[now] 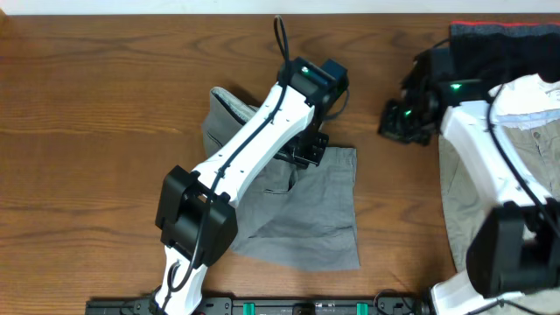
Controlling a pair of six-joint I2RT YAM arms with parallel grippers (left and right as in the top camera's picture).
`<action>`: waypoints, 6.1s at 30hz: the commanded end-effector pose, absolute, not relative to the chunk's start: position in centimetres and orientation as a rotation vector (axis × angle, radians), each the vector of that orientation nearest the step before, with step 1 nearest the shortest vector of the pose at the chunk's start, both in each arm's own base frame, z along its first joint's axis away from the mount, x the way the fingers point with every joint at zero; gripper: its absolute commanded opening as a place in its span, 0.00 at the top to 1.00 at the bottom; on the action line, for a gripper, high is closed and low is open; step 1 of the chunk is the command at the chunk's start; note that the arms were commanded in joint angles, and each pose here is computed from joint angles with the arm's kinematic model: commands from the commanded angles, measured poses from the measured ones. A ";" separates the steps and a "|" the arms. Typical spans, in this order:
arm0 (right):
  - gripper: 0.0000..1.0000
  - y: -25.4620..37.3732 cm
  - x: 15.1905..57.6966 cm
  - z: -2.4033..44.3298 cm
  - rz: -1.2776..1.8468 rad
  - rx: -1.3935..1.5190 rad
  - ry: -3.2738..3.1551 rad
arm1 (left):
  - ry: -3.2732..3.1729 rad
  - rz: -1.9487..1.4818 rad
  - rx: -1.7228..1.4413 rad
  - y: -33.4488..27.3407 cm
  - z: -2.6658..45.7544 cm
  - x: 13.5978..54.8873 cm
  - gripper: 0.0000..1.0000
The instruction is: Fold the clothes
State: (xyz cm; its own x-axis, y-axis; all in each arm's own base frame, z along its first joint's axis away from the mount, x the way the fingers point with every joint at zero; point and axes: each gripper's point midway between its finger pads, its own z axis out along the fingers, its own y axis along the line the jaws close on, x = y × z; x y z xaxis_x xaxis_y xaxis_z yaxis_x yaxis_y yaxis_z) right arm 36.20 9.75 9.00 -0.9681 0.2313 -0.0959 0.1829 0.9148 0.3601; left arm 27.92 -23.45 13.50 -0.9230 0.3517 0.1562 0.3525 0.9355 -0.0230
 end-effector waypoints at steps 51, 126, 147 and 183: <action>0.99 13.2 31.4 -5.2 0.655 0.079 3.289 | -2.896 -0.205 -0.667 -23.9 13.6 24.0 0.23; 0.99 12.9 31.4 -5.2 0.635 0.101 3.292 | -2.644 0.013 -0.835 -29.1 9.7 14.1 0.90; 0.65 11.6 35.2 4.2 0.679 0.052 3.015 | -3.118 0.313 -0.494 -22.2 17.4 27.2 0.03; 0.90 25.8 24.4 15.1 1.284 -1.301 2.321 | -3.346 0.257 -0.197 -13.3 19.2 34.5 0.09</action>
State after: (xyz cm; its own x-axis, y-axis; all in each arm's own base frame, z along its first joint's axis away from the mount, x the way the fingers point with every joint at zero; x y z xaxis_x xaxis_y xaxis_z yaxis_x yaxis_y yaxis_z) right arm 25.94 24.33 14.10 -0.7138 -0.5487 -0.4353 -0.6725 0.3631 0.6449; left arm 34.57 -13.93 19.87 -0.9599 0.1058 -0.2597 0.1481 0.9777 -0.1491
